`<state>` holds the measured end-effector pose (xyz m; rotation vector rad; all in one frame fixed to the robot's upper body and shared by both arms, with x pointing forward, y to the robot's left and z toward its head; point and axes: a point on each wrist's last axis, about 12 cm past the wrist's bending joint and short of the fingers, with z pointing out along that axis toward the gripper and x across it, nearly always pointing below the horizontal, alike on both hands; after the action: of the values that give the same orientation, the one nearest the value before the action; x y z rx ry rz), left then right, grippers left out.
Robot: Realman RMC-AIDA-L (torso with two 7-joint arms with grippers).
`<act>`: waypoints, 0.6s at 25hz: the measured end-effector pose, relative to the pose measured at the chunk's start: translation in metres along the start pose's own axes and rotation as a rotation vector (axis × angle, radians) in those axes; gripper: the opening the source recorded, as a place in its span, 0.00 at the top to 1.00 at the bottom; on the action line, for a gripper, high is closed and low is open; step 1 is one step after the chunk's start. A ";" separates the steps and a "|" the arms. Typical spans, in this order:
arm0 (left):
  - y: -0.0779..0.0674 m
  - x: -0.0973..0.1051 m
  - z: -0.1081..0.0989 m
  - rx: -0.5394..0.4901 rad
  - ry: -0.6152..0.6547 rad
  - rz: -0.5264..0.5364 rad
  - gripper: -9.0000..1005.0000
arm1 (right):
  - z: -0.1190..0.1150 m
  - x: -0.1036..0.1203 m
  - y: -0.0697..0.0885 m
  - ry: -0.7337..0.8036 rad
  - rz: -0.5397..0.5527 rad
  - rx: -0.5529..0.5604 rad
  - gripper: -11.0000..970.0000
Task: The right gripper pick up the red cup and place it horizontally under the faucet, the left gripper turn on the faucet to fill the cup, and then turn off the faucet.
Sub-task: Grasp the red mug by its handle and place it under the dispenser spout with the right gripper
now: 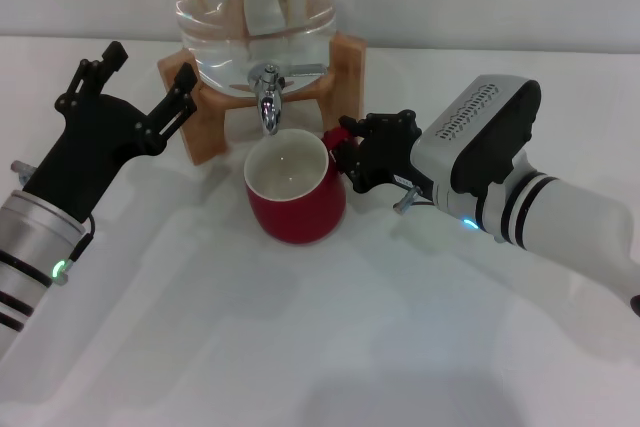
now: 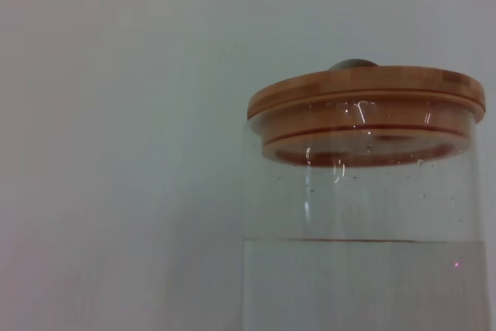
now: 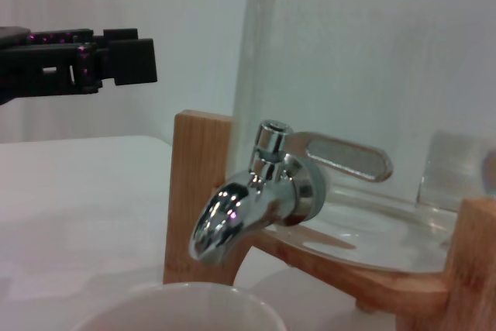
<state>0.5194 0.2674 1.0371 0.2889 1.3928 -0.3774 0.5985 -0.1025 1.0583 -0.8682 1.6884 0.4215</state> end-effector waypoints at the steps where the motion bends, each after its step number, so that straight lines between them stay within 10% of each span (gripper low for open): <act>1: 0.000 0.000 0.000 0.000 0.000 0.000 0.11 | 0.000 0.000 0.000 0.001 -0.001 -0.001 0.80; 15: -0.001 0.001 0.000 0.009 0.010 -0.001 0.11 | 0.000 0.002 0.002 0.011 -0.015 -0.011 0.69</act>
<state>0.5193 0.2659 1.0360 0.2978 1.4012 -0.3835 0.5965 -0.1023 1.0561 -0.8921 1.6900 0.4164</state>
